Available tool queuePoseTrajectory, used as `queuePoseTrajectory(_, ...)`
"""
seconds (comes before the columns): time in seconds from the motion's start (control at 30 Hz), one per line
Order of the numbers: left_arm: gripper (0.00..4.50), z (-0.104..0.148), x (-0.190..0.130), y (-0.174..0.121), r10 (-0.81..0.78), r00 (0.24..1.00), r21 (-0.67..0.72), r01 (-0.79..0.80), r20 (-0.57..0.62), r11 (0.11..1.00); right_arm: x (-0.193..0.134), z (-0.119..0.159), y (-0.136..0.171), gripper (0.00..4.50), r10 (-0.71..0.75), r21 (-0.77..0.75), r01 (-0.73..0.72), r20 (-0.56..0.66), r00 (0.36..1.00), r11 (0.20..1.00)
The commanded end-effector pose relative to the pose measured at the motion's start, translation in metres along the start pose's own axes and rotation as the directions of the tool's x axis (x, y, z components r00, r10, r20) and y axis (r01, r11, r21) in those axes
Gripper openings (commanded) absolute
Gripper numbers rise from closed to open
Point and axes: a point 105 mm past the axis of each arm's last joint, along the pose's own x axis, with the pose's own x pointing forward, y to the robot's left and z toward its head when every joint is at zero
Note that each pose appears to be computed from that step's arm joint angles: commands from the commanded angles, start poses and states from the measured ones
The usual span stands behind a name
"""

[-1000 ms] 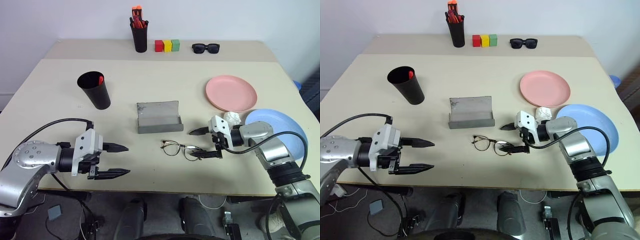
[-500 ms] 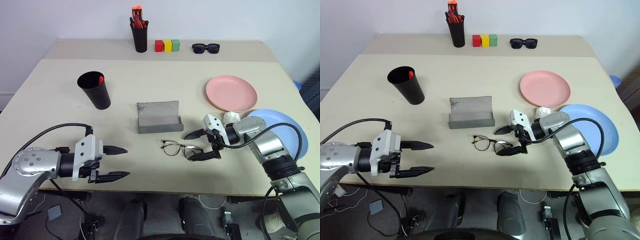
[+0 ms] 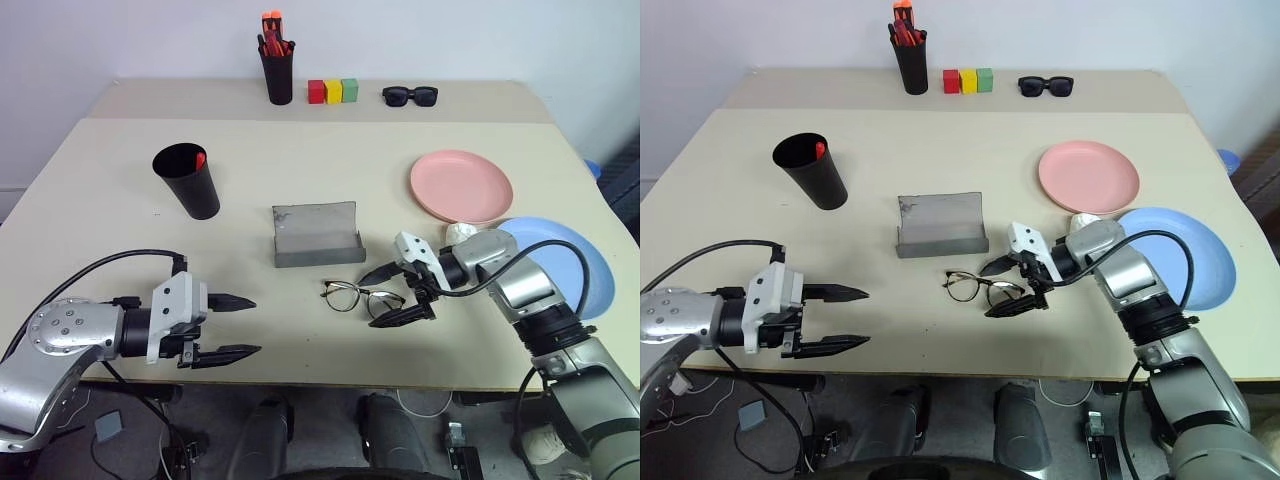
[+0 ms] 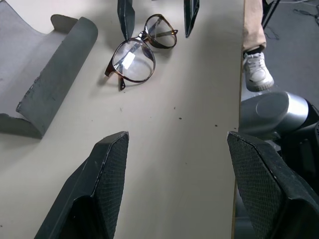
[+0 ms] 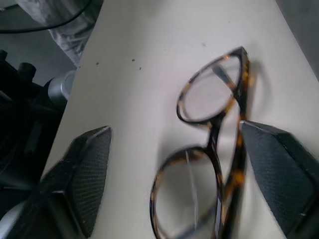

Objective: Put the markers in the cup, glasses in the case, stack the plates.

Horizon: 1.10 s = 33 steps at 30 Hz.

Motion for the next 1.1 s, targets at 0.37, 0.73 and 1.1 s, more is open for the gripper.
queuePoseTrajectory(0.37,3.23,0.007,0.0,0.001,0.011,1.0,0.045,-0.011,0.007,0.999,0.004,0.007,-0.002,0.08,0.001,-0.032,-0.001,0.014,1.0,0.999)
queuePoseTrajectory(0.73,3.23,0.008,0.006,0.001,0.016,0.999,0.035,-0.017,0.031,0.999,-0.039,0.066,-0.004,0.08,-0.098,-0.093,0.136,0.333,0.938,0.986)
queuePoseTrajectory(1.1,3.23,0.015,0.007,0.017,0.183,0.977,-0.059,-0.177,0.11,0.982,-0.043,0.115,-0.036,0.08,-0.184,-0.195,0.331,0.531,0.827,0.923)
